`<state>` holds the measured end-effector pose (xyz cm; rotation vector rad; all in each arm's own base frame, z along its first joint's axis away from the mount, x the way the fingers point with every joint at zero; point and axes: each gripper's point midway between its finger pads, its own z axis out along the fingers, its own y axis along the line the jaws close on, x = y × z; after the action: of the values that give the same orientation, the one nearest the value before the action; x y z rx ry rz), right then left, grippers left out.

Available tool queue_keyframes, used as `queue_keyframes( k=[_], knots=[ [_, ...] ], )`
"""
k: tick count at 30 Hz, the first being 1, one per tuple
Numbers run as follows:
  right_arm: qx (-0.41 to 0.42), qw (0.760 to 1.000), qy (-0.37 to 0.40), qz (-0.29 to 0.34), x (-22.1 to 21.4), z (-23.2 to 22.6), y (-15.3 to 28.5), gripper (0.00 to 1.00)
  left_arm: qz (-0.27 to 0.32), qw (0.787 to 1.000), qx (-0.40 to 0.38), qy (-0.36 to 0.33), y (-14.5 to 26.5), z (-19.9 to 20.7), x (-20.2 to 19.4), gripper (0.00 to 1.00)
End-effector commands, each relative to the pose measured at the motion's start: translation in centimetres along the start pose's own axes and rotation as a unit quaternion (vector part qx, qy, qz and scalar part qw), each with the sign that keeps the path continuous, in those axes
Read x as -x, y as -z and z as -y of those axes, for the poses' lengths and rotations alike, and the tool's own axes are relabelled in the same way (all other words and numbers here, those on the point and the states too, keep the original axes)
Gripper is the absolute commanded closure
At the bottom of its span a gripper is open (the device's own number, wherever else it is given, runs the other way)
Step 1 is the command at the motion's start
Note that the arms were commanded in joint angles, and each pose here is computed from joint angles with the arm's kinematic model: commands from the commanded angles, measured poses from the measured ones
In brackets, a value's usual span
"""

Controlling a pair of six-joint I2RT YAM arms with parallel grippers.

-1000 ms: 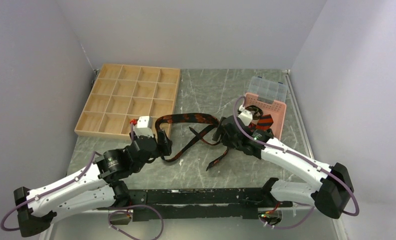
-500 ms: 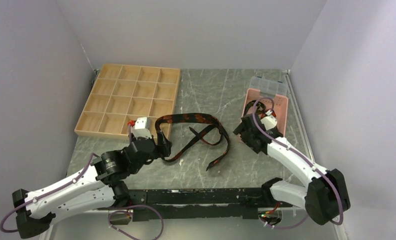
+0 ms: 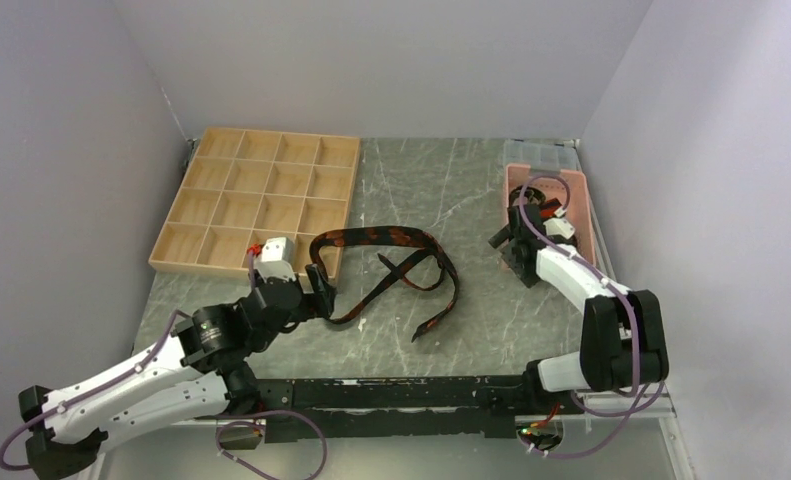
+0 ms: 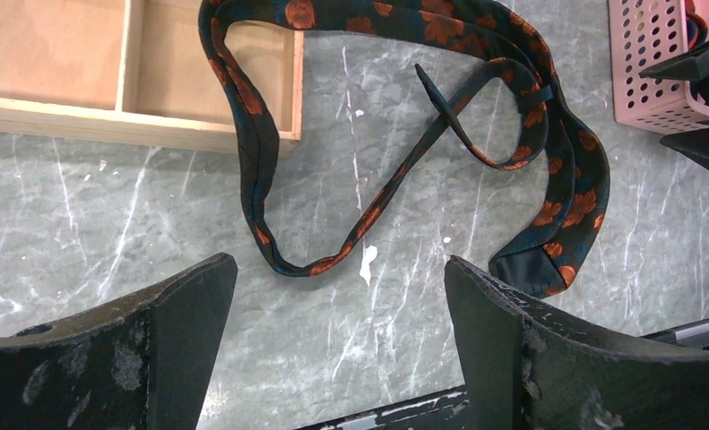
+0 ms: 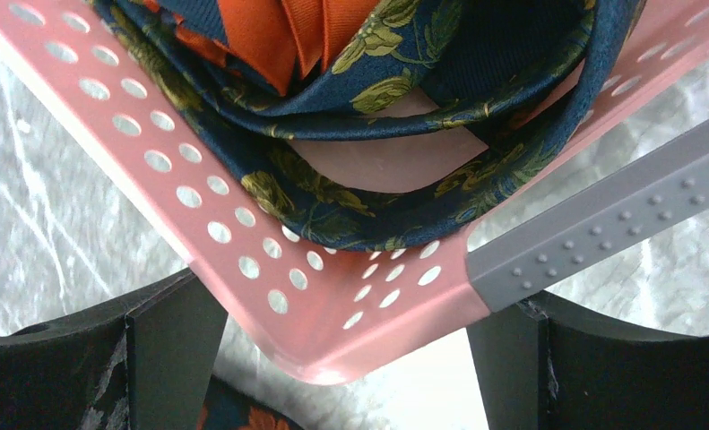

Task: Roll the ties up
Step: Move the bin to the corner of the board, then flatten out the tie at the center of the board.

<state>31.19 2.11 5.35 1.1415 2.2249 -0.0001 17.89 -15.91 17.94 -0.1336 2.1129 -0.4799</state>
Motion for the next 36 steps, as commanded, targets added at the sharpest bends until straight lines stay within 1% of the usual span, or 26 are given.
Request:
queue_keyframes(
  k=[1, 3, 5, 7, 10, 13, 16, 17, 19, 20, 21, 23, 25, 27, 28, 29, 31, 32, 33, 34, 36],
  knots=[
    [0.001, 0.998, -0.026, 0.049, 4.3, -0.6, -0.9, 0.04, 0.017, 1.0, 0.01, 0.008, 0.8, -0.9, 0.9, 0.07],
    [-0.006, 0.998, -0.03, 0.053, 5.3, -0.4, -1.2, 0.04, 0.02, 1.0, 0.013, 0.007, 1.0, -1.2, 1.0, 0.06],
    [0.002, 0.998, -0.026, 0.054, 5.8, -1.1, -0.5, 0.04, 0.023, 1.0, 0.017, 0.003, 1.1, -1.5, 1.1, 0.06],
    [0.031, 0.998, -0.013, 0.061, 5.4, -2.6, 1.3, 0.04, 0.025, 0.999, 0.024, -0.002, 1.0, -1.8, 1.1, 0.06],
    [0.085, 0.993, 0.029, 0.076, 3.9, -5.1, 5.5, 0.03, 0.025, 0.999, 0.041, -0.011, 1.0, -2.3, 1.2, 0.06],
    [0.153, 0.982, 0.099, 0.059, 0.2, -7.5, 8.8, 0.03, 0.017, 0.998, 0.061, -0.026, 0.5, -2.7, 0.7, 0.06],
    [0.184, 0.964, 0.191, 0.0, -4.8, -8.0, 9.5, 0.05, -0.014, 0.998, 0.051, -0.046, -0.5, -1.5, -0.5, 0.06],
    [0.184, 0.958, 0.22, -0.015, -6.4, -7.6, 9.4, 0.06, -0.028, 0.997, 0.044, -0.054, -0.9, -0.9, -1.1, 0.06],
    [0.169, 0.952, 0.252, -0.023, -8.7, -6.2, 9.5, 0.07, -0.053, 0.996, 0.033, -0.061, -1.7, 0.4, -2.0, 0.06],
    [0.169, 0.95, 0.26, -0.026, -9.6, -5.6, 9.6, 0.08, -0.06, 0.996, 0.027, -0.062, -2.2, 1.1, -2.3, 0.06],
    [0.164, 0.95, 0.262, -0.036, -10.9, -4.0, 9.5, 0.09, -0.07, 0.995, 0.008, -0.071, -2.9, 2.4, -2.6, 0.06],
    [0.159, 0.95, 0.263, -0.052, -12.0, -2.9, 9.2, 0.12, -0.074, 0.994, -0.022, -0.072, -3.5, 4.0, -2.8, 0.06],
    [0.147, 0.95, 0.27, -0.061, -12.6, -2.1, 8.7, 0.19, -0.075, 0.993, -0.051, -0.072, -3.9, 5.3, -2.9, 0.06],
    [0.137, 0.949, 0.278, -0.062, -12.9, -1.5, 8.4, 0.29, -0.074, 0.991, -0.083, -0.074, -4.1, 6.3, -3.0, 0.06],
    [0.137, 0.948, 0.28, -0.062, -13.0, -1.4, 8.3, 0.35, -0.073, 0.989, -0.098, -0.079, -4.1, 6.8, -3.0, 0.06],
    [0.138, 0.948, 0.281, -0.061, -13.0, -1.3, 8.3, 0.42, -0.07, 0.988, -0.113, -0.082, -4.1, 7.3, -2.9, 0.06],
    [0.151, 0.945, 0.285, -0.063, -13.1, -1.6, 8.5, 0.59, -0.061, 0.983, -0.144, -0.099, -3.8, 8.1, -2.4, 0.06],
    [0.157, 0.943, 0.287, -0.059, -12.8, -1.9, 8.7, 0.72, -0.053, 0.98, -0.161, -0.104, -3.5, 8.6, -2.1, 0.06],
    [0.158, 0.942, 0.29, -0.052, -12.4, -2.2, 9.0, 0.96, -0.041, 0.978, -0.174, -0.108, -3.1, 9.0, -1.5, 0.06],
    [0.156, 0.943, 0.291, -0.042, -11.8, -2.4, 9.3, 1.0, -0.029, 0.977, -0.179, -0.111, -2.9, 9.2, -0.9, 0.06],
    [0.156, 0.944, 0.291, -0.016, -10.2, -3.0, 10.1, 1.0, 0.001, 0.98, -0.166, -0.113, -2.6, 8.7, 0.6, 0.06]
  ],
)
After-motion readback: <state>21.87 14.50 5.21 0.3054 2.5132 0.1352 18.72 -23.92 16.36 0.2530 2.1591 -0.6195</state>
